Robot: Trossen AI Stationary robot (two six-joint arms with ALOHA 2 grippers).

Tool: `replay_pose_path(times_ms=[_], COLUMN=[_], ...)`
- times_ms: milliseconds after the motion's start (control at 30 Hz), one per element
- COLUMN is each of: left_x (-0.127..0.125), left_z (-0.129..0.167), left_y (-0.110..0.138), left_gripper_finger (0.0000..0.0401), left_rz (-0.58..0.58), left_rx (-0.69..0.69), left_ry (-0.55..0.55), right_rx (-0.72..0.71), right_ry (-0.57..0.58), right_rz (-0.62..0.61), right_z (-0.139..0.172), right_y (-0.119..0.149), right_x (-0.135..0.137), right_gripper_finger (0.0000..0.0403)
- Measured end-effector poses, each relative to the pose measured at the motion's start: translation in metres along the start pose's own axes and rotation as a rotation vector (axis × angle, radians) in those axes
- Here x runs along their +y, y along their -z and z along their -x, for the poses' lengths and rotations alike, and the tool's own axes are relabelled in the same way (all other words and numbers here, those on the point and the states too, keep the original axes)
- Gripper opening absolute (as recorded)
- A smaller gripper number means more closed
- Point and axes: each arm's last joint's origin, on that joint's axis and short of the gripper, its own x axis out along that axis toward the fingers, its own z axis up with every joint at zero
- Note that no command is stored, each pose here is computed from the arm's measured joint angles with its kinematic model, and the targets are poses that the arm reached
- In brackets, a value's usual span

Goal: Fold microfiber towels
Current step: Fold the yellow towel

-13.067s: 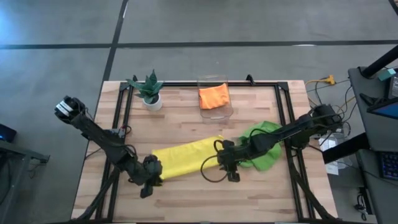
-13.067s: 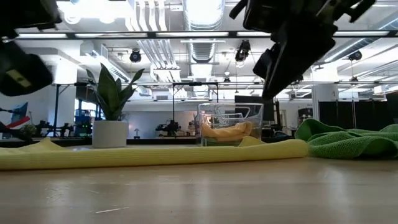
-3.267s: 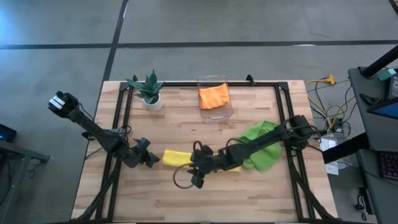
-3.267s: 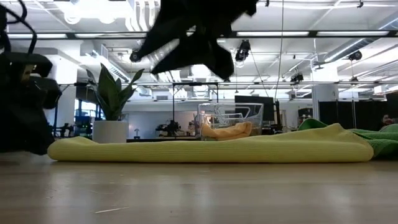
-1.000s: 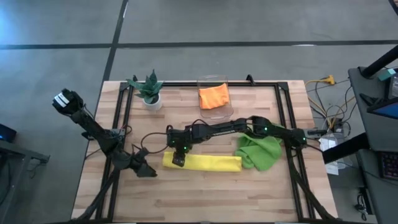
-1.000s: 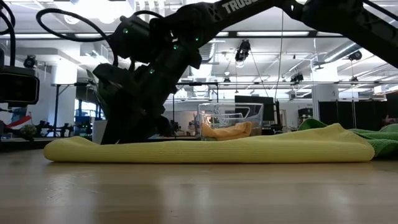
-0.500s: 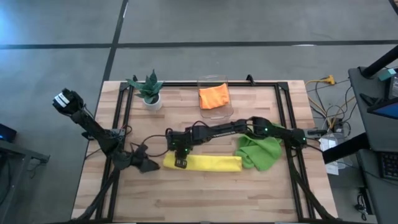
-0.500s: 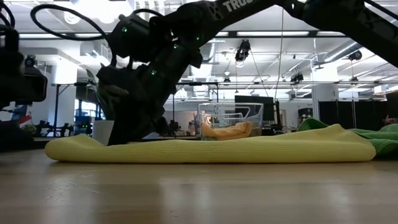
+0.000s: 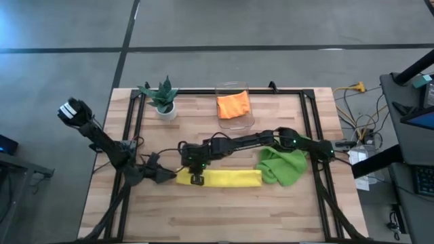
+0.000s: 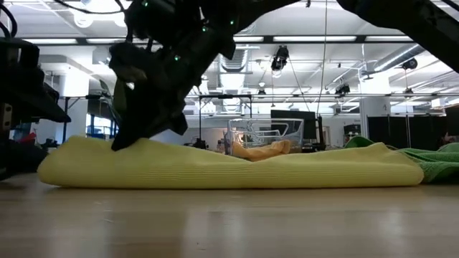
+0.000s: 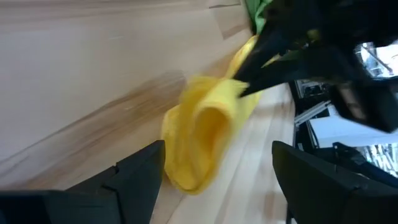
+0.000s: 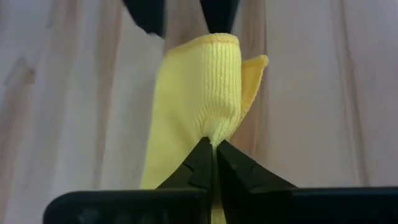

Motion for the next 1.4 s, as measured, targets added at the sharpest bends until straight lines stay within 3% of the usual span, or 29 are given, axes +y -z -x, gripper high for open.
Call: replay_pose_path(times_ms=[467, 1133, 1400], left_x=[0.003, -0.005, -0.008], left_z=[-0.007, -0.012, -0.012], left_y=[0.006, 0.009, 0.01], left_gripper_finger=[0.0278, 0.0278, 0.0278], left_rz=[-0.132, -0.057, -0.028], left_rx=[0.0, -0.047, -0.04], left_ry=[0.003, 0.085, 0.11], right_rx=[-0.02, 0.025, 0.014], right_ry=[-0.035, -0.047, -0.068], right_rz=[0.06, -0.038, -0.051], right_z=[0.03, 0.005, 0.003], right_y=[-0.001, 0.034, 0.034], right_x=[0.008, -0.001, -0.001], right_gripper_finger=[0.0008, 0.0009, 0.0069])
